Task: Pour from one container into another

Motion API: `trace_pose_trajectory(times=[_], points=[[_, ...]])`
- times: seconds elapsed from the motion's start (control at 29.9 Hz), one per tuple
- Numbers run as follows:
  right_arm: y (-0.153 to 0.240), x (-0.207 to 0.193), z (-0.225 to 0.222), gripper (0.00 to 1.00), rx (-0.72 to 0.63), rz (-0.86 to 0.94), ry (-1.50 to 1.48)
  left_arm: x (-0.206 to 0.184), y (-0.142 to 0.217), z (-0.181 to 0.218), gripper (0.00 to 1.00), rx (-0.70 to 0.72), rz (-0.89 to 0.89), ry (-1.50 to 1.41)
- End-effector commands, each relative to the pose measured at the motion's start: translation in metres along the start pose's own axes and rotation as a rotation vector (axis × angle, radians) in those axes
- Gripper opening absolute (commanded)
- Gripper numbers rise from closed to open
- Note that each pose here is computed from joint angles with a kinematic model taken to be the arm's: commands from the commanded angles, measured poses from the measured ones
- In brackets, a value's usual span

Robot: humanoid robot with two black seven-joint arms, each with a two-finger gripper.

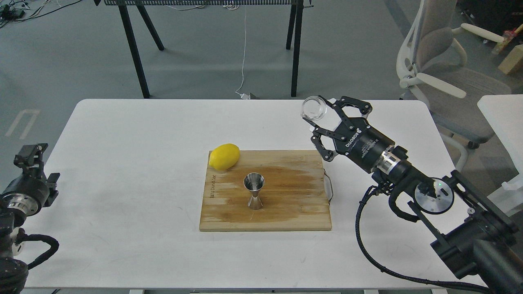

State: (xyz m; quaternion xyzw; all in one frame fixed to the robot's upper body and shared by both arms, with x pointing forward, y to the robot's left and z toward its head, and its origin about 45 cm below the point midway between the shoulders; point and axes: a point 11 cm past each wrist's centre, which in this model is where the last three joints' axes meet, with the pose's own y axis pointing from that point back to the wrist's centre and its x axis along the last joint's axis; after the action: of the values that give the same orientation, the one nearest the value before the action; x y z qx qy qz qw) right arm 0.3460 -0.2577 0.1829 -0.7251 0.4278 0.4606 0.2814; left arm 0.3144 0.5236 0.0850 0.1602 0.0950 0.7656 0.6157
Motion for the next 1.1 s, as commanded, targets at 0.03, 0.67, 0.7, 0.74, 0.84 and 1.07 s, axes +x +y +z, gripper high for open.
trace_pose_trajectory(times=[0.03, 0.67, 0.7, 0.74, 0.84, 1.07], points=[[0.040, 0.042, -0.019, 0.41, 0.149, 0.099, -0.139, -0.001, 0.001, -0.002, 1.00, 0.004, -0.002, 0.001], [0.097, 0.131, -0.008, 0.40, 0.316, 0.385, -0.386, -0.008, -0.001, -0.003, 1.00, 0.003, -0.011, 0.010], [0.097, 0.132, -0.007, 0.40, 0.311, 0.396, -0.389, -0.008, -0.001, -0.003, 1.00, 0.003, -0.011, 0.010], [0.097, 0.133, -0.005, 0.40, 0.308, 0.405, -0.393, -0.010, -0.001, -0.004, 1.00, 0.004, -0.014, 0.012], [0.094, 0.135, 0.003, 0.40, 0.300, 0.427, -0.419, -0.012, -0.002, -0.005, 1.00, 0.006, -0.018, 0.013], [0.089, 0.140, 0.018, 0.41, 0.294, 0.460, -0.462, -0.012, -0.002, -0.005, 1.00, 0.005, -0.017, 0.014]])
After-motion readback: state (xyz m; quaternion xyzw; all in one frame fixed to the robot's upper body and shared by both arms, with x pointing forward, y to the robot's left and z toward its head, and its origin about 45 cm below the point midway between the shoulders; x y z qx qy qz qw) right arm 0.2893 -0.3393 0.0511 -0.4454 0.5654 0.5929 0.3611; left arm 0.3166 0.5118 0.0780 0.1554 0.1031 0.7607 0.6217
